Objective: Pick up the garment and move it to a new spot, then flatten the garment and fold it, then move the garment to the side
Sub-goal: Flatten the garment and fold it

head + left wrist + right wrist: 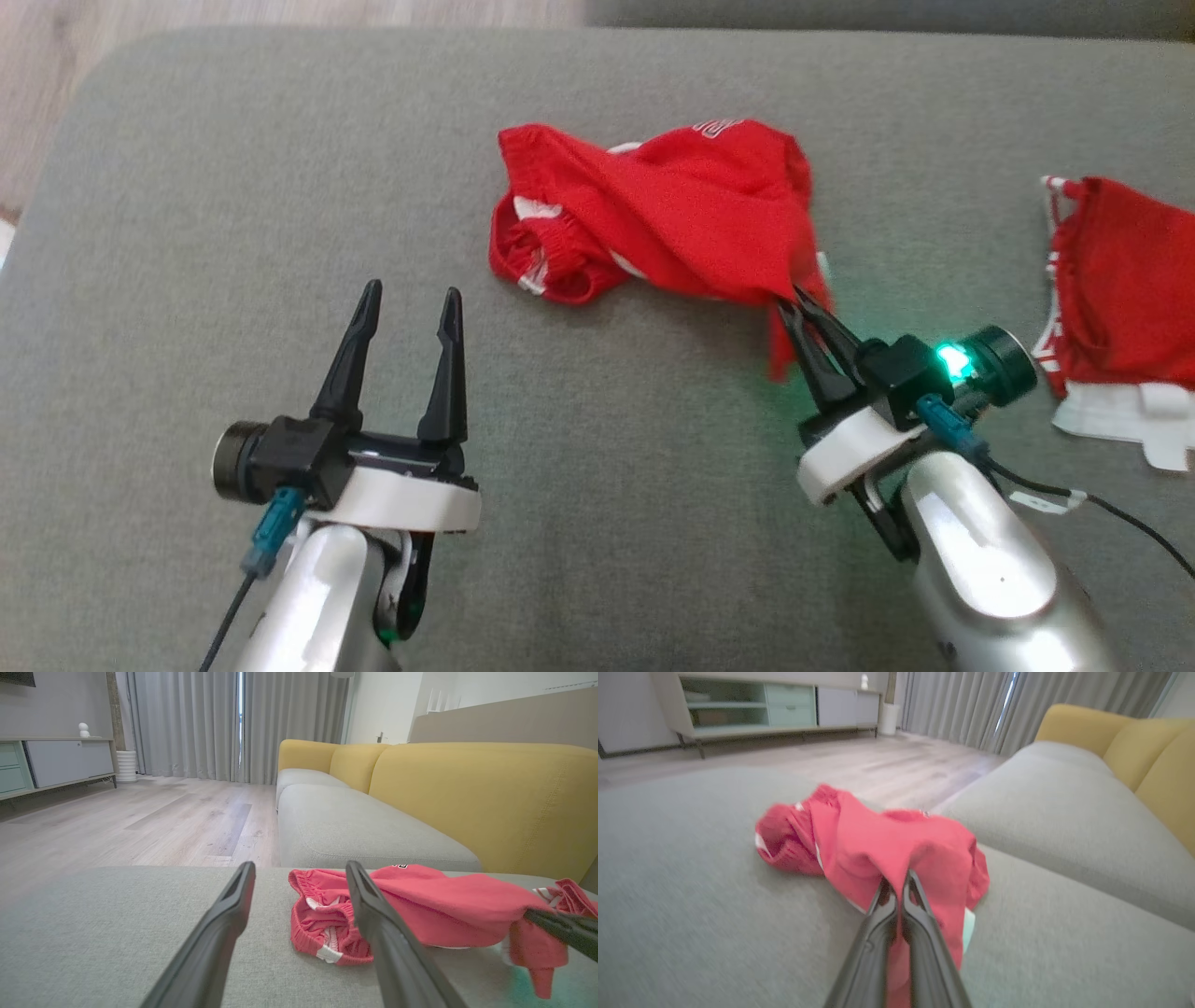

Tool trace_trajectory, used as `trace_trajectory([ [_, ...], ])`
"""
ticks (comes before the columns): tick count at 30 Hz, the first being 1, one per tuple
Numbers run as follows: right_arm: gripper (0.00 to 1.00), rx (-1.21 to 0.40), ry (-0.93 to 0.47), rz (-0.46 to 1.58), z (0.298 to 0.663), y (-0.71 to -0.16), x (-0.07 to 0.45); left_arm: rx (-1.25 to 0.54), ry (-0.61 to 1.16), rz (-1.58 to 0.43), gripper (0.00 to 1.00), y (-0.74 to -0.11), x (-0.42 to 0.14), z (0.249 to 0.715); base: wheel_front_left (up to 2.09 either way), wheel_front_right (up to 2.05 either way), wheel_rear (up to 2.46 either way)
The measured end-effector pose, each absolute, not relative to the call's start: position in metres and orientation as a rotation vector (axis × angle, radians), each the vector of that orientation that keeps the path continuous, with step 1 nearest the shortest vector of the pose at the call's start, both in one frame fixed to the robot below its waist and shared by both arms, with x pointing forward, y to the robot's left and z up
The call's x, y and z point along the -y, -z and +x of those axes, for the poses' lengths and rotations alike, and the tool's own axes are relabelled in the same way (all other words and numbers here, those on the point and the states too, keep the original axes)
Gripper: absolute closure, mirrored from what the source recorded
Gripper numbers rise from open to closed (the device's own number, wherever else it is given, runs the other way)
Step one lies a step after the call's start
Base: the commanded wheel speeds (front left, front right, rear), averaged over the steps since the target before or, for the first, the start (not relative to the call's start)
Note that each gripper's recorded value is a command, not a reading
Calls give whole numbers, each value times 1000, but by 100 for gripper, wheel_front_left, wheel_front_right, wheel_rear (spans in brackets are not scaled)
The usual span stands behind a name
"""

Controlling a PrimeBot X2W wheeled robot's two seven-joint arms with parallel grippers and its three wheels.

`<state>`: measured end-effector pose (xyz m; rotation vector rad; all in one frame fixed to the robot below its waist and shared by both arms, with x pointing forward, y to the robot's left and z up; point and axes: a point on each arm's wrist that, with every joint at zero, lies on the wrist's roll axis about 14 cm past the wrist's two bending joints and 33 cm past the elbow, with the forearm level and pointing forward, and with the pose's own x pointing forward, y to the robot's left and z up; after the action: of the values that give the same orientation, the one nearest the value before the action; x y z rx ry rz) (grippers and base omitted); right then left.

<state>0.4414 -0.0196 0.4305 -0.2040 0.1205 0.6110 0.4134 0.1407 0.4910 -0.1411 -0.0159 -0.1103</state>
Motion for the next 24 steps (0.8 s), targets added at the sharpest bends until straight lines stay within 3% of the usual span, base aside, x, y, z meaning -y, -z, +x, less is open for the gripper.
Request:
trace_trajectory([
  [7,100,76,-619,-81,427,-502,9,54,140,-145,0,-506,-131,409,0,0,0],
  [15,100,115,-616,-25,405,-548,19,64,153,-153,0,-510,-127,395,0,0,0],
  [24,100,-26,-489,-46,462,-533,67,37,148,-152,0,-499,-130,403,0,0,0],
])
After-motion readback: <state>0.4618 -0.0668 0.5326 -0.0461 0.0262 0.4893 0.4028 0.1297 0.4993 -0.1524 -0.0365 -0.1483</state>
